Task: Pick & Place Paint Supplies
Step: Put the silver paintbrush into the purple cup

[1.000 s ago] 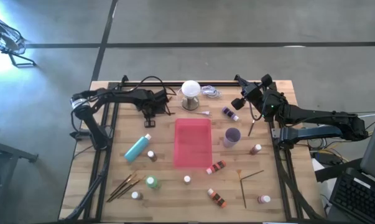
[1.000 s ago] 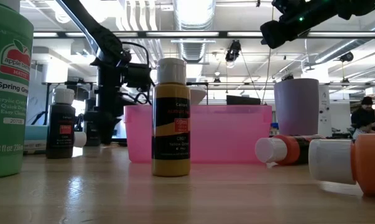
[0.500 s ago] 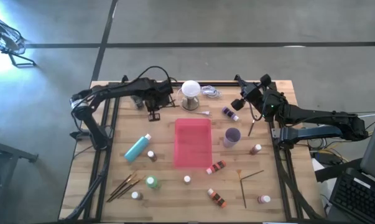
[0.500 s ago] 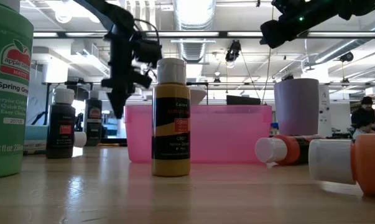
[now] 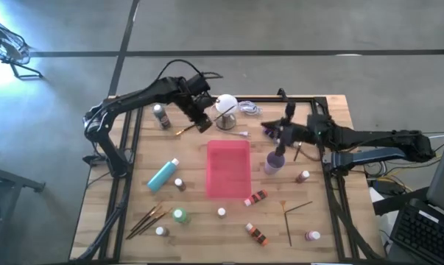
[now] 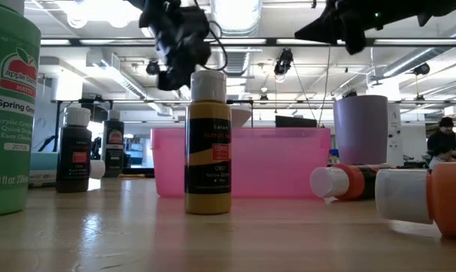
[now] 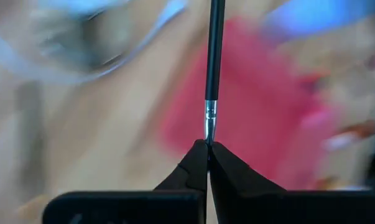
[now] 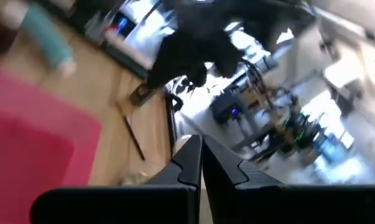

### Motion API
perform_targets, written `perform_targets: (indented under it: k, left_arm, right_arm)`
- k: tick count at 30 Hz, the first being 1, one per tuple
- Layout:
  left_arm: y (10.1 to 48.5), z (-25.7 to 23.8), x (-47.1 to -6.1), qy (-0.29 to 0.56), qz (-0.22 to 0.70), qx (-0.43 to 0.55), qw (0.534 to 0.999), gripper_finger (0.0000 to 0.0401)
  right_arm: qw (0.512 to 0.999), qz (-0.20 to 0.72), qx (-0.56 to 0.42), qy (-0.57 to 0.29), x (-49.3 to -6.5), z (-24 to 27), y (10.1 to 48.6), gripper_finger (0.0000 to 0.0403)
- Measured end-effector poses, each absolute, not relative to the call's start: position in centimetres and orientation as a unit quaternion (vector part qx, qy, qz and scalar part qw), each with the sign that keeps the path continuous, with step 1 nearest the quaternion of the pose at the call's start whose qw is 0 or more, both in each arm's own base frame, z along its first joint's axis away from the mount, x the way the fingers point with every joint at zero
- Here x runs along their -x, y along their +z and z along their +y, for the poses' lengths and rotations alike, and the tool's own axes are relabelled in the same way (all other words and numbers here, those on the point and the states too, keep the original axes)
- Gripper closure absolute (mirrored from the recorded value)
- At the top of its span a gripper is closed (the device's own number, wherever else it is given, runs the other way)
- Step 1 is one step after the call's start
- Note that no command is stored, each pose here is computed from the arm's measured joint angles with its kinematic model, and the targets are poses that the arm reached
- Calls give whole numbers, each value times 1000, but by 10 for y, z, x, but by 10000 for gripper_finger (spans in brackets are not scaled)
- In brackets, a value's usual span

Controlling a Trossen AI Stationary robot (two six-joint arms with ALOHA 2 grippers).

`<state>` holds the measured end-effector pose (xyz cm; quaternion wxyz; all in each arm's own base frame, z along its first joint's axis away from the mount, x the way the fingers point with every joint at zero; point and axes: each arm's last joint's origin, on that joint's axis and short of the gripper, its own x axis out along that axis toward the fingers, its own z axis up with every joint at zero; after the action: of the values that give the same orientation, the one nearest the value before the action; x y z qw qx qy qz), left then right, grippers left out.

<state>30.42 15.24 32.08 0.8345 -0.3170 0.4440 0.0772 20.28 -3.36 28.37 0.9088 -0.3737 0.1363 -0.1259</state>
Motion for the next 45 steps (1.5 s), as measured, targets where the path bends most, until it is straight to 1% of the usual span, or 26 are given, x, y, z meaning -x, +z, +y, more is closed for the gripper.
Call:
perform_targets:
  k: [4,8,12,15,19,28,33,38,42,45]
  left_arm:
    - [322,154,-322,4,345,405,847,394]
    - [320,151,-340,-40,261,443,857,394]
    - [314,146,-348,-61,216,459,860,394]
    - [307,143,-351,-60,200,472,856,394]
    - [298,140,-351,-59,203,484,849,394]
    - [292,138,-350,-70,207,483,848,394]
    - [295,137,-351,-81,203,479,850,394]
    - [294,136,-351,-81,202,482,848,394]
    - [292,136,-351,-81,205,486,846,394]
    - [291,135,-350,-82,213,490,842,394]
  right_arm:
    - [853,176,479,-105,-213,-20,274,394]
    - [791,222,559,-113,-225,-9,262,394]
    - [730,265,610,-159,-236,-1,255,394]
    - [697,277,641,-163,-244,3,250,394]
    - [676,277,661,-170,-254,5,248,376]
    - [662,277,677,-165,-269,7,250,285]
    - [650,282,688,-155,-277,8,248,252]
    - [632,293,703,-140,-287,9,243,244]
    - [615,296,718,-138,-290,9,246,254]
    - [614,292,719,-143,-292,9,250,266]
